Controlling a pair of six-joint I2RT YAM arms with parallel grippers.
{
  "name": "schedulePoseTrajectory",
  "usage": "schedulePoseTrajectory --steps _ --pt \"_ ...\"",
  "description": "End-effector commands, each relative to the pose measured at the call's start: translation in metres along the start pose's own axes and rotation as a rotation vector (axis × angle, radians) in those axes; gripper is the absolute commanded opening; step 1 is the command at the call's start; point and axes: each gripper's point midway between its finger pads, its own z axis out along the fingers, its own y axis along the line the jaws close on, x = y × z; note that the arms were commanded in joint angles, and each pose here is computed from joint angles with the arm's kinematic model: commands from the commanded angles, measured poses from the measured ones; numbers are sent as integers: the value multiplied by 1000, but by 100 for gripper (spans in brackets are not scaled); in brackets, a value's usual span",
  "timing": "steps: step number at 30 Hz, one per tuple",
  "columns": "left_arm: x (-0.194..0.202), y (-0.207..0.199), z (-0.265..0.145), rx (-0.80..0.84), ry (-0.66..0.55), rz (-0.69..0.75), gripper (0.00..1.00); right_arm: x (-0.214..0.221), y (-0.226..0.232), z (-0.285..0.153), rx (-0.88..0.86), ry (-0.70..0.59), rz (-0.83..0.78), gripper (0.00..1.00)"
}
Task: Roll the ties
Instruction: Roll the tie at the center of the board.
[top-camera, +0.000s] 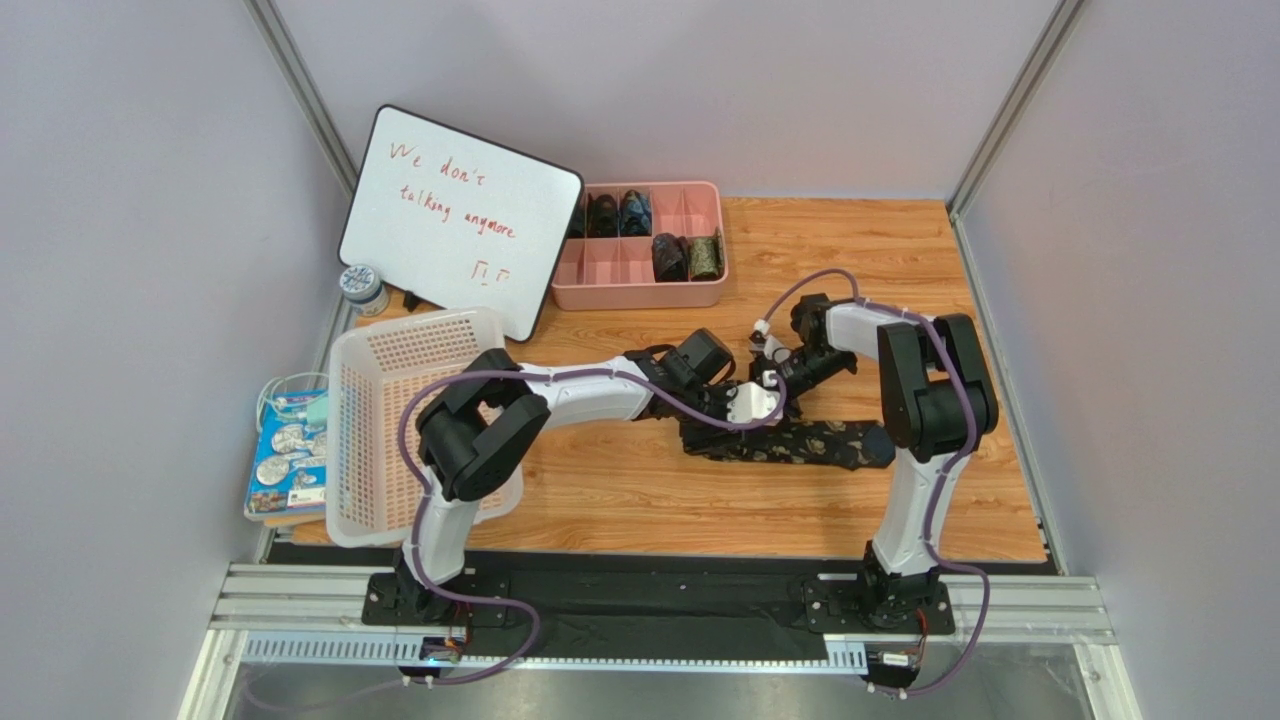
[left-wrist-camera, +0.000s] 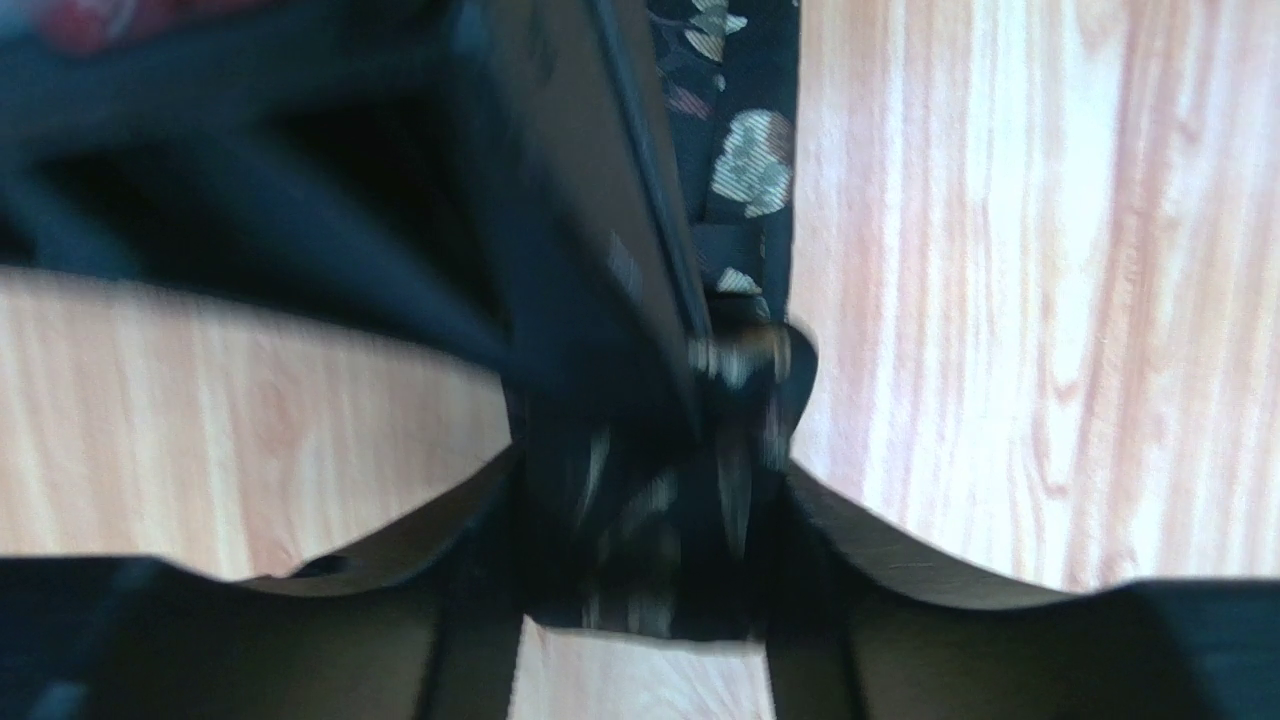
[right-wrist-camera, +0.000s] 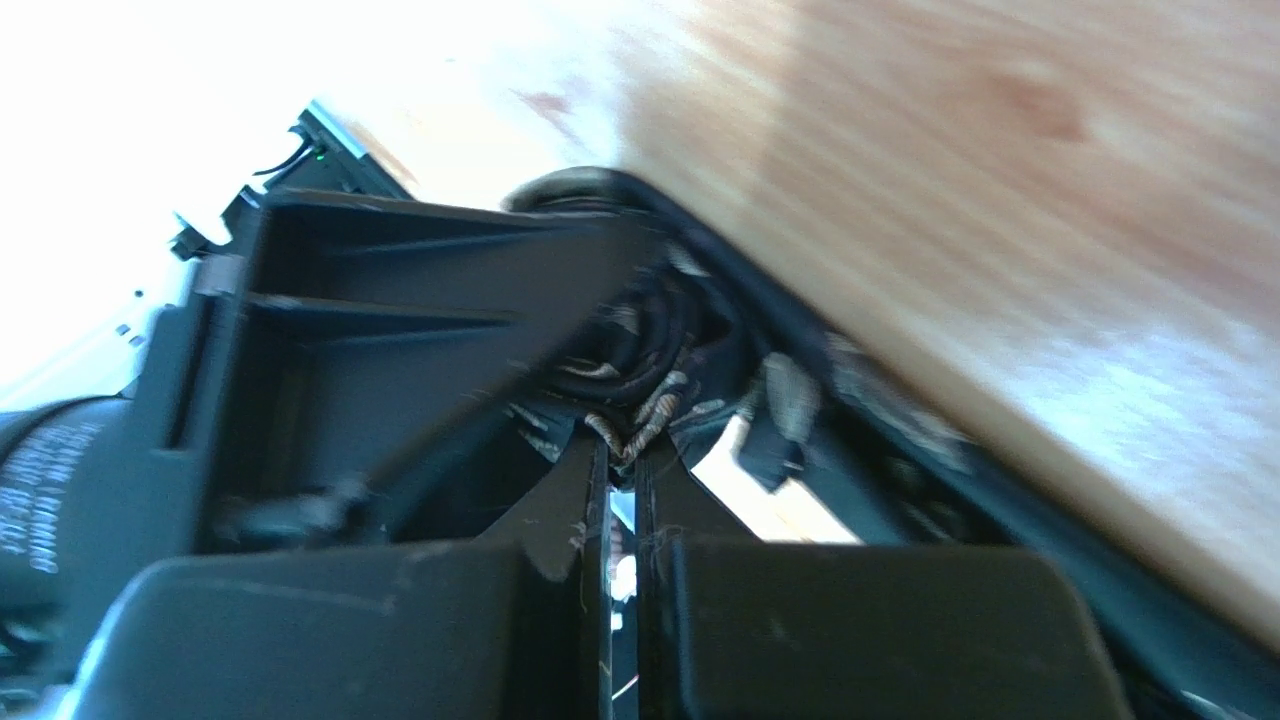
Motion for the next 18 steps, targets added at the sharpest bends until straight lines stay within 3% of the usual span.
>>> schedulePoseTrajectory --steps 1,2,4,5,9,13,15,16,18 --pt "14 -12 -29 58 -12 -134 62 -10 -70 7 288 -15 -20 0" --pt "7 -10 -33 49 -57 -157 74 -11 -74 7 299 -13 -19 0" --pt "-13 -6 -51 37 -131 -155 78 -14 -80 7 333 -15 -29 0" --pt "-18 -3 -56 15 -165 -180 99 -16 -82 7 344 -16 -36 0" --pt "-43 15 -88 -134 -301 -255 100 -21 -89 11 397 -4 -53 0" --pt "-59 17 -119 -257 -484 -180 99 -25 -85 16 417 -12 -85 0" --pt "-50 13 -114 -243 -462 -180 99 -27 -85 19 433 -16 -96 0" --pt "-39 0 -106 -154 -404 -204 99 -27 -87 21 438 -14 -95 0" --pt "-39 -5 -103 3 -433 -227 100 -29 -90 23 463 -20 -101 0"
